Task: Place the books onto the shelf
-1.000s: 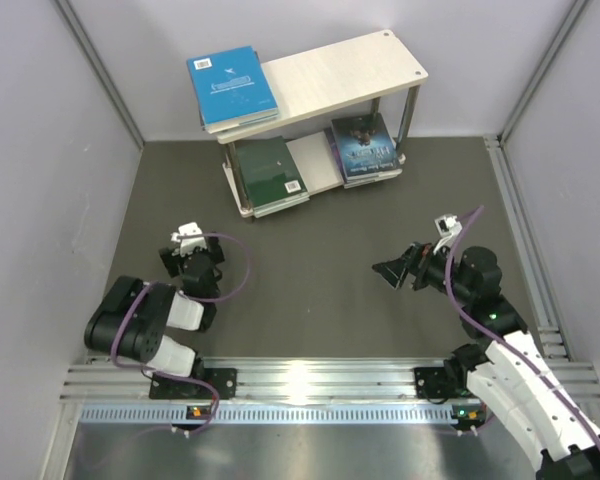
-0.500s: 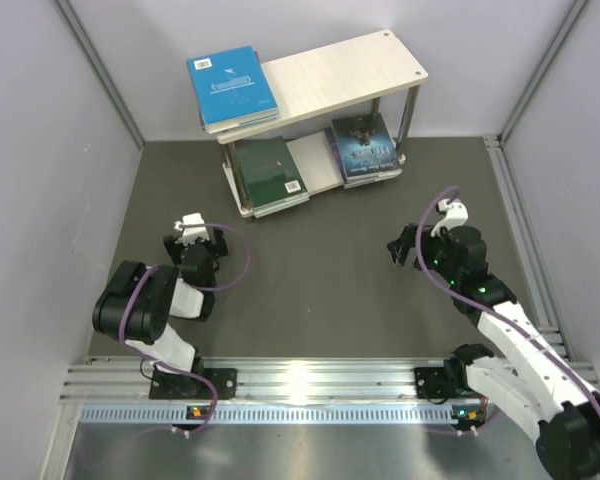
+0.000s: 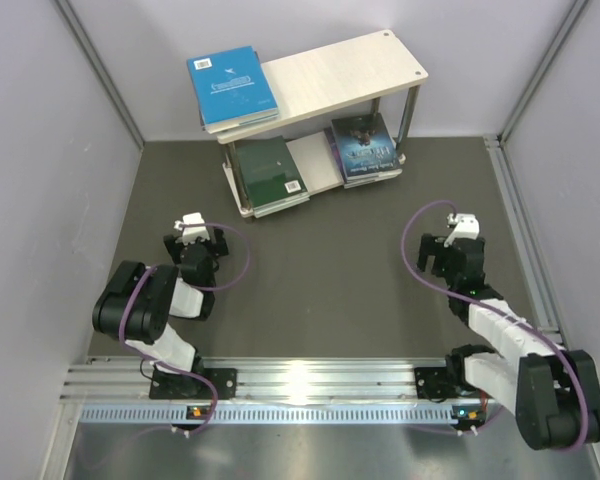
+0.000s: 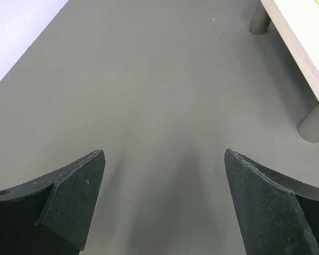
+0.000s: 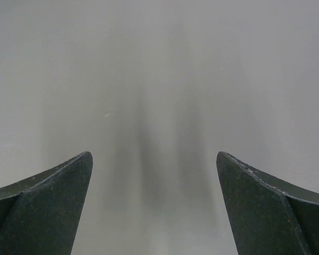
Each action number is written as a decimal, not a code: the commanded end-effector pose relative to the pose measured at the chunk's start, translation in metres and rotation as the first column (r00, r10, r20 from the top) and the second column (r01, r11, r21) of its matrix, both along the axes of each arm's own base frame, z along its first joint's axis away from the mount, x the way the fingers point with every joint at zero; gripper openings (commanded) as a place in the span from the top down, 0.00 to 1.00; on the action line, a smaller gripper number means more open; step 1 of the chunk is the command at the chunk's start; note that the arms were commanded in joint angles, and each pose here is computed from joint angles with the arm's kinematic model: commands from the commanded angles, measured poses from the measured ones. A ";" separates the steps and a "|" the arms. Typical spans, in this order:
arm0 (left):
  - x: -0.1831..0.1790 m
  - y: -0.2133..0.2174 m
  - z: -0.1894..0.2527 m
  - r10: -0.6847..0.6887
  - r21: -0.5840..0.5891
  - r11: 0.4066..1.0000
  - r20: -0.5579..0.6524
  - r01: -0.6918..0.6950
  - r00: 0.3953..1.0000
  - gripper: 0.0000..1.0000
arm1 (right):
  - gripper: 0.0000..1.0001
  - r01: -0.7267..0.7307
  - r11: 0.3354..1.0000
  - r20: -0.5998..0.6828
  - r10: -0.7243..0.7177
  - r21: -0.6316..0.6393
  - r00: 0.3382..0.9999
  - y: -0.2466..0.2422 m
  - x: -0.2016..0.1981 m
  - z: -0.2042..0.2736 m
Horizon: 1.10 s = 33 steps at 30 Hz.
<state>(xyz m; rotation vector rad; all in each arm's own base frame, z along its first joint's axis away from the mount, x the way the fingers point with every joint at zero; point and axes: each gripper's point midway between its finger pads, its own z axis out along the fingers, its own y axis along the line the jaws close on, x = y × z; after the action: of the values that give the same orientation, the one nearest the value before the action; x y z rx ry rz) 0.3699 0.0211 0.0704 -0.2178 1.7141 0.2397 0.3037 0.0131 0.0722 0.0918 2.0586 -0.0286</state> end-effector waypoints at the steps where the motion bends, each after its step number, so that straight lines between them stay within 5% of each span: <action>1: 0.009 -0.001 0.020 -0.002 -0.019 1.000 0.068 0.004 0.998 0.01 | 0.00 0.004 1.000 0.248 0.001 -0.018 0.969 -0.014 0.029 0.037; 6: 0.009 0.000 0.020 -0.001 -0.021 1.000 0.070 0.002 0.998 0.01 | 0.00 -0.113 0.993 0.428 0.120 -0.041 0.896 -0.002 0.052 0.068; 12: 0.009 -0.001 0.020 -0.002 -0.019 1.000 0.068 0.004 0.998 0.01 | 0.00 -0.193 0.978 0.350 0.207 -0.073 0.914 -0.004 0.088 0.055; 20: 0.009 -0.001 0.020 -0.004 -0.019 1.000 0.068 0.005 0.998 0.01 | 0.00 -0.080 0.995 0.468 0.100 -0.064 0.878 -0.015 0.074 0.049; 33: 0.009 -0.001 0.019 -0.004 -0.021 1.000 0.067 0.005 0.998 0.01 | 0.00 -0.022 0.996 0.441 0.057 -0.083 0.896 -0.023 0.078 0.049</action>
<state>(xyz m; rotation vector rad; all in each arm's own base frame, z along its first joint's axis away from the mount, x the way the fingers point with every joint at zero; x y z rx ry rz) 0.3707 0.0206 0.0710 -0.2157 1.7127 0.2362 0.3716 -0.0099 0.0931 0.0112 1.7039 -0.0416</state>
